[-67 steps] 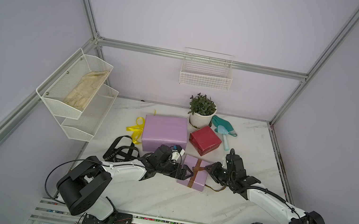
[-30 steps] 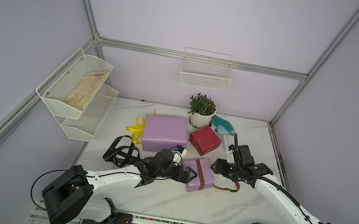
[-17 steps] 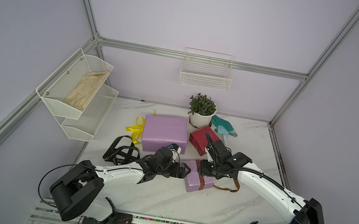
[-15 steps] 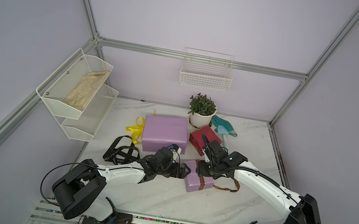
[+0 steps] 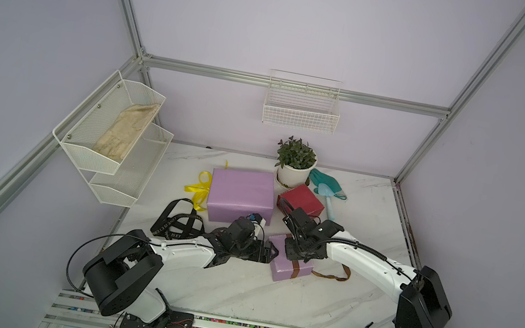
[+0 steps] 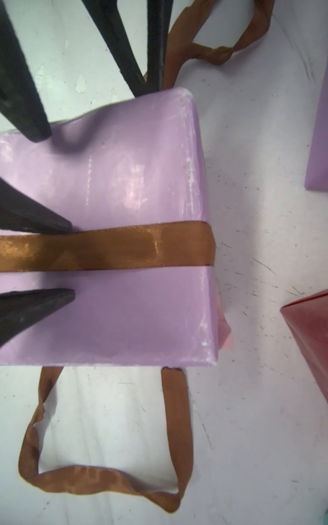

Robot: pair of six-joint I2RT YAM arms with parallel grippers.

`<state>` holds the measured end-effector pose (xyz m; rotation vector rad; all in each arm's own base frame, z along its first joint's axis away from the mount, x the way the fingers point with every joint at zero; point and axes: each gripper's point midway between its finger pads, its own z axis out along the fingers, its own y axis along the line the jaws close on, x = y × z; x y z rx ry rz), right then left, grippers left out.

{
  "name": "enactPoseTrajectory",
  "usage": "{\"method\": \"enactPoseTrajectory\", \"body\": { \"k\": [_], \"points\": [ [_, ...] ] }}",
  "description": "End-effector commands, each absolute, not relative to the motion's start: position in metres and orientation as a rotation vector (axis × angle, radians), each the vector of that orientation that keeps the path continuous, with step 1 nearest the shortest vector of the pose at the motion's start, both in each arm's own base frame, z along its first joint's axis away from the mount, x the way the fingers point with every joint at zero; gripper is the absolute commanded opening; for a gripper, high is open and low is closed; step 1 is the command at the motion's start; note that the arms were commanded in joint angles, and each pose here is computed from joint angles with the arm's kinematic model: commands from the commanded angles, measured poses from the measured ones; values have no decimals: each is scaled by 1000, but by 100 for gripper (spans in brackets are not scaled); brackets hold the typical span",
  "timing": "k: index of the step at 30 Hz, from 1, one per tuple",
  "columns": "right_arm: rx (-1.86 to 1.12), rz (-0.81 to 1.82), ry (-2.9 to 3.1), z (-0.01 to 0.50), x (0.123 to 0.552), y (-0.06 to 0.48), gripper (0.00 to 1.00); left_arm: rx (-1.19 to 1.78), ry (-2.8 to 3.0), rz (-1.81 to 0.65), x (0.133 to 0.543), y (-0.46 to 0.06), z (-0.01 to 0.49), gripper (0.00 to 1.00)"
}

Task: Untie the ribbon bows on the gift boxes
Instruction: Pull the ribbon from the gift box.

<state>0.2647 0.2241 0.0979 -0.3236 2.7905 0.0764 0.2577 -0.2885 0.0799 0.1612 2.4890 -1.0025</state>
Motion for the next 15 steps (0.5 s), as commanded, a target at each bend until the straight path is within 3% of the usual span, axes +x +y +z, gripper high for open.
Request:
{"method": "enactPoseTrajectory", "body": {
  "k": [1, 6, 12, 15],
  "points": [
    [-333, 86, 2791, 91, 265, 231, 30, 179, 2443, -1033, 265, -295, 90, 87],
    [-320, 222, 2796, 90, 260, 246, 31, 173, 2446, -1030, 265, -294, 89, 87],
    [-310, 160, 2835, 75, 256, 240, 33, 180, 2446, -1038, 265, -295, 90, 87],
    [-282, 46, 2857, 66, 255, 228, 25, 180, 2441, -1043, 265, -296, 92, 87]
  ]
}}
